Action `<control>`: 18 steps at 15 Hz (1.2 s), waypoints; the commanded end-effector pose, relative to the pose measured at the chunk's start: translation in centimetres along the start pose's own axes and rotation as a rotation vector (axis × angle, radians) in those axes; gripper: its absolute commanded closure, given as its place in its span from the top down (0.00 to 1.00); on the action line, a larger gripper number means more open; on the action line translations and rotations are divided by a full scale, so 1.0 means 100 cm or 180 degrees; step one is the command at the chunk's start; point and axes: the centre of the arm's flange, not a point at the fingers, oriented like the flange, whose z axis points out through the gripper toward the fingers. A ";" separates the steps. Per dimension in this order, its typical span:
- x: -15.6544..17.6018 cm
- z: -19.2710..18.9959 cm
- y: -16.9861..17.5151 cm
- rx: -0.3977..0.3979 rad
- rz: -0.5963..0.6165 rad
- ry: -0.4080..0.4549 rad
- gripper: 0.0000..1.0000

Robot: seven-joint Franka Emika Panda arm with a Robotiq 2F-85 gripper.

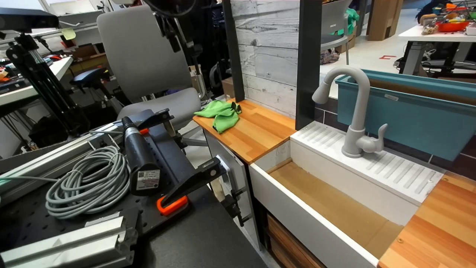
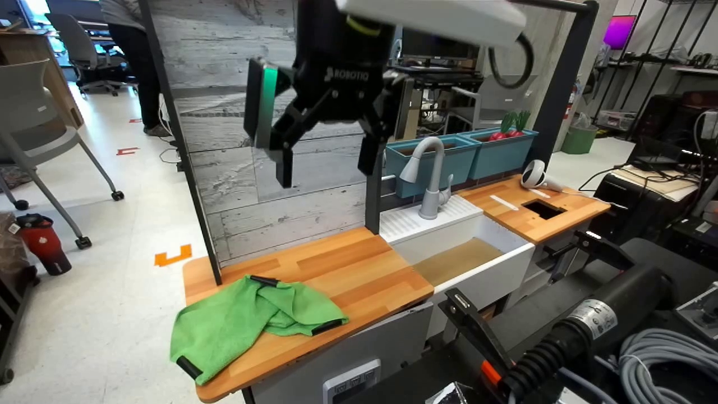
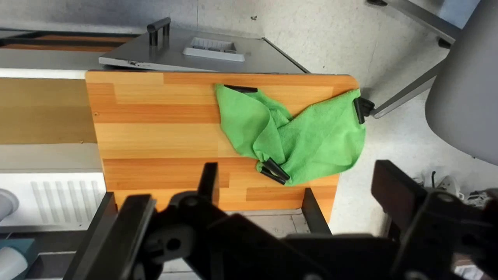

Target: Move the green towel to the right and push the faucet to the right then fold the towel once from right to left.

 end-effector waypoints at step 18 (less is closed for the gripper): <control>0.037 0.125 -0.028 -0.0263 -0.0109 -0.0436 1.00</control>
